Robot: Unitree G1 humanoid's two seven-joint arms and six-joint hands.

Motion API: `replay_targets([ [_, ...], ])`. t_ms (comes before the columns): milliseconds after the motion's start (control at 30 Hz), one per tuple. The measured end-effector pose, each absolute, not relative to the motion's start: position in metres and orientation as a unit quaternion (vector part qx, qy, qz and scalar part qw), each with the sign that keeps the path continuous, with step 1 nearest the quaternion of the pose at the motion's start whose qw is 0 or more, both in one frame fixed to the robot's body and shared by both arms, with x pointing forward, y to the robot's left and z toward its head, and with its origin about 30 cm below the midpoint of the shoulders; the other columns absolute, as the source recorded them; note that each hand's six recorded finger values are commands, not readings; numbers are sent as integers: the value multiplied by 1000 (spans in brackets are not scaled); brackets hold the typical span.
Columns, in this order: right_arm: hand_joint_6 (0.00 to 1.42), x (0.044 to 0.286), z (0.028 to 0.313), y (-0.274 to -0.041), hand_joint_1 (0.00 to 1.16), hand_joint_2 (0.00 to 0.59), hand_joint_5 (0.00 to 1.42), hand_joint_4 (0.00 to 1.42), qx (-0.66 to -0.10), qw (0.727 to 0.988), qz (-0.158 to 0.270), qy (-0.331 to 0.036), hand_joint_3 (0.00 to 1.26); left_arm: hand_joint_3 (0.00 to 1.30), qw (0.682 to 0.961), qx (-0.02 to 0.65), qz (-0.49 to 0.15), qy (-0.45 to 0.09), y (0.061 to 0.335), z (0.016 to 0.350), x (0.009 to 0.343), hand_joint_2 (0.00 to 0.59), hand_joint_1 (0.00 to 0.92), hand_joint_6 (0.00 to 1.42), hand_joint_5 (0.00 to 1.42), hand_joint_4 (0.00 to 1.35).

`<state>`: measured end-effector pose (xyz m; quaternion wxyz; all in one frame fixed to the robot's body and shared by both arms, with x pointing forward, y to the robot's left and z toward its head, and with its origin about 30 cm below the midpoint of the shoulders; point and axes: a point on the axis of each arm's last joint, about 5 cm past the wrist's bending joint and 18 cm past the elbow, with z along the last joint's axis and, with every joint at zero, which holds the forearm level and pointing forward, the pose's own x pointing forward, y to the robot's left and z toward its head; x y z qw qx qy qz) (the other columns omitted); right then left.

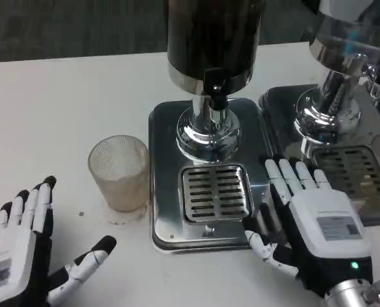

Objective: Grasp the cup under the faucet to collect the drink, then remove the cup.

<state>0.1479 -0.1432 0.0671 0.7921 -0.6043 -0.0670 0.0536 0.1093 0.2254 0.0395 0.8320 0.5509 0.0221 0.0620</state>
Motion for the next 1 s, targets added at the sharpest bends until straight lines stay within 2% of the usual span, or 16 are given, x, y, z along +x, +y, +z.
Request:
replay_targets([
  [100,0,148,67,-143,271,422,0,0,-604,792,54,-67,0,0,832,551,62,22,225,39,109,114,0,0,0,0],
  [333,0,148,67,-143,274,422,0,0,-604,792,54,-67,0,0,843,534,63,13,225,40,110,66,0,0,0,0],
  [500,0,148,67,-144,275,422,0,0,-605,792,55,-65,0,0,880,466,86,-9,232,42,127,41,0,0,0,0],
  [600,0,148,68,-144,275,422,0,0,-605,792,57,-64,0,0,893,442,84,-16,235,43,146,22,0,0,0,0],
  [733,0,149,70,-143,275,422,0,0,-604,792,58,-66,0,0,894,441,70,-28,232,43,164,9,0,0,0,0],
  [1000,0,149,74,-136,279,428,0,0,-601,794,56,-72,0,0,877,477,23,-47,220,40,191,0,0,0,0,0],
])
